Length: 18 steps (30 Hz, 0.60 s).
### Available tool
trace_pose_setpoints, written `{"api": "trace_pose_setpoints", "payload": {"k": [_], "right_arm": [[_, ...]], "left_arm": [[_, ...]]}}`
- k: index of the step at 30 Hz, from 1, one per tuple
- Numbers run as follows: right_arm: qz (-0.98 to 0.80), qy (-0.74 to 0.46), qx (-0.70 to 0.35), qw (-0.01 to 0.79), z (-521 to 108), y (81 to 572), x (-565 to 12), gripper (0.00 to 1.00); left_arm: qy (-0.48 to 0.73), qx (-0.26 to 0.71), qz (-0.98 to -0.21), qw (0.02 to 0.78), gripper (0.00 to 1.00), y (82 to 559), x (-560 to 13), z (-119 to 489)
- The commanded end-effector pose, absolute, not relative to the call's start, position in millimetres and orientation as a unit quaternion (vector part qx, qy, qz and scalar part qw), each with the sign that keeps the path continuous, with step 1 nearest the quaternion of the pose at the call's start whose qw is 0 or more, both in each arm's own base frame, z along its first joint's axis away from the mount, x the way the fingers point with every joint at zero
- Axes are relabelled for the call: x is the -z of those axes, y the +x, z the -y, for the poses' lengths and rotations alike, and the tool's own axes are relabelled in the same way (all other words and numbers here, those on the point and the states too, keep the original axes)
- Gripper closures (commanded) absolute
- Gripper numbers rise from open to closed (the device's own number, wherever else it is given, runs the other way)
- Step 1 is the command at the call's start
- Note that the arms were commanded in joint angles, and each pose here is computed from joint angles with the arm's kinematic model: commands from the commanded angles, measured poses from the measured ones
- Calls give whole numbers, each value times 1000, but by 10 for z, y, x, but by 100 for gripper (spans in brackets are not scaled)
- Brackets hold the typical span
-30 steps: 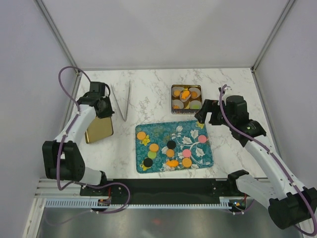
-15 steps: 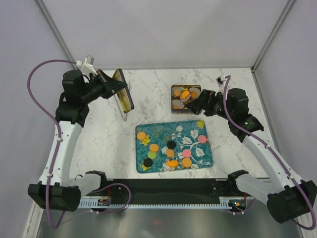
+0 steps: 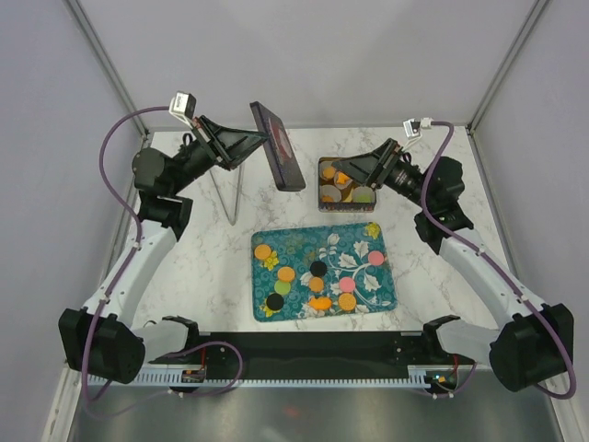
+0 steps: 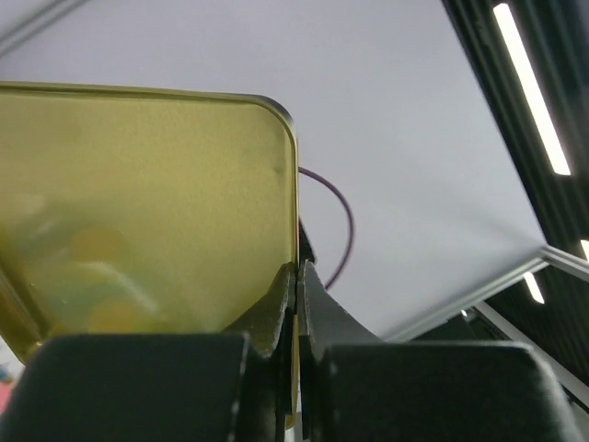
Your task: Pack the cookies
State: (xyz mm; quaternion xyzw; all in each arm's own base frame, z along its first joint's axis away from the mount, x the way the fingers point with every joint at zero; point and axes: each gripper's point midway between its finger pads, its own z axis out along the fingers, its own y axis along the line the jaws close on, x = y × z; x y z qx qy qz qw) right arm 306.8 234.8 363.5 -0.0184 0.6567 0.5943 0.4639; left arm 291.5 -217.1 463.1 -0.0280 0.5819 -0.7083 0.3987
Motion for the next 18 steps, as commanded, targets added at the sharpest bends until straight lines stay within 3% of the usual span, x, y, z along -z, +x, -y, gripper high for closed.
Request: {"api": "trace_pose_setpoints", "payload": {"k": [1, 18], "right_arm": [[-600, -36, -646, 470, -2395, 3000, -3917, 2], [-523, -10, -748, 408, -2485, 3005, -4028, 2]], "left_arm": [[17, 778, -494, 388, 98, 2549, -5071, 2168], [38, 844, -418, 334, 98, 2350, -5266, 2487]]}}
